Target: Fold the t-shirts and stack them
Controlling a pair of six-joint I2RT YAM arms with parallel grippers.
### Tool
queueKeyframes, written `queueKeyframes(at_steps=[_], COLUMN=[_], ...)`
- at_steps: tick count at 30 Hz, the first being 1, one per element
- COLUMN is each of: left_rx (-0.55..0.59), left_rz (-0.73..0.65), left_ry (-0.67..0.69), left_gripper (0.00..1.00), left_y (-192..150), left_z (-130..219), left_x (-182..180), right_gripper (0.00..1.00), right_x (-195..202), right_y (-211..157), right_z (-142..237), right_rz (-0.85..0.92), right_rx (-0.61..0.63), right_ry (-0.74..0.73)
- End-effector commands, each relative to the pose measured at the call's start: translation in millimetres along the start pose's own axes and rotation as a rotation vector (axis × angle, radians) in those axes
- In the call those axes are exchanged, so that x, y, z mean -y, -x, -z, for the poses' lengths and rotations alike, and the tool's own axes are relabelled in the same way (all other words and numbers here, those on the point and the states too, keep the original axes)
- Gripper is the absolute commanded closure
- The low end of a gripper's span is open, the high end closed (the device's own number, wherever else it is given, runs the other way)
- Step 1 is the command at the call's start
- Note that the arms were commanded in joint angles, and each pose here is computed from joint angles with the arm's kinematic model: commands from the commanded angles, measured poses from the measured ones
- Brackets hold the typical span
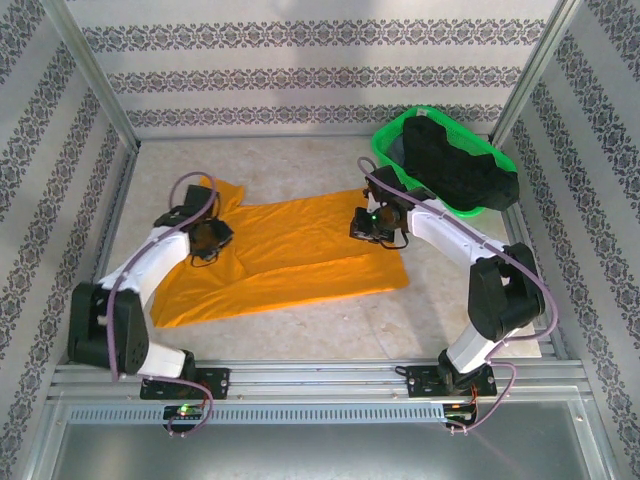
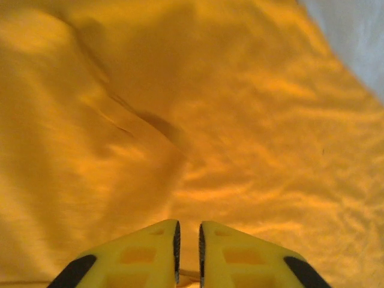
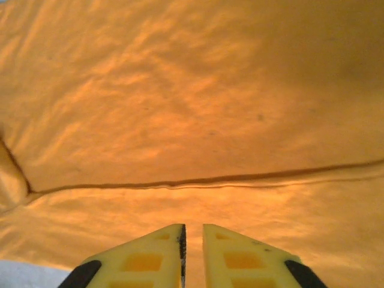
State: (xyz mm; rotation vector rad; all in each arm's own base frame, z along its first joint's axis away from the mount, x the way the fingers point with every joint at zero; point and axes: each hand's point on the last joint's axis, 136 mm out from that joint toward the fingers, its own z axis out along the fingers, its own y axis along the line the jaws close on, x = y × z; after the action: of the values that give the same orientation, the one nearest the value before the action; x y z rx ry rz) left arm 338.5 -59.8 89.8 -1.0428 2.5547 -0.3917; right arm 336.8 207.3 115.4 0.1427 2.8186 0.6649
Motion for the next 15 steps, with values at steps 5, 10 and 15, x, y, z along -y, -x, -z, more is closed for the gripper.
queueKeyframes(at_steps=[5, 10, 15], left_rx=[-0.115, -0.095, -0.112], left_rz=[-0.071, -0.133, -0.164], left_ry=[0.044, 0.159, 0.225], left_gripper=[0.85, 0.84, 0.81], left_y=[-13, -8, -14], left_z=[-41, -49, -59], left_x=[30, 6, -13], right_gripper=[0.88, 0.88, 0.88], right_x=[-8, -6, -2], right_y=[-1, -2, -5], right_z=[-5, -5, -7], right_rz=[0.013, 0.000, -0.010], right_rx=[-0.027, -0.023, -0.028], right_ry=[0.032, 0.027, 0.017])
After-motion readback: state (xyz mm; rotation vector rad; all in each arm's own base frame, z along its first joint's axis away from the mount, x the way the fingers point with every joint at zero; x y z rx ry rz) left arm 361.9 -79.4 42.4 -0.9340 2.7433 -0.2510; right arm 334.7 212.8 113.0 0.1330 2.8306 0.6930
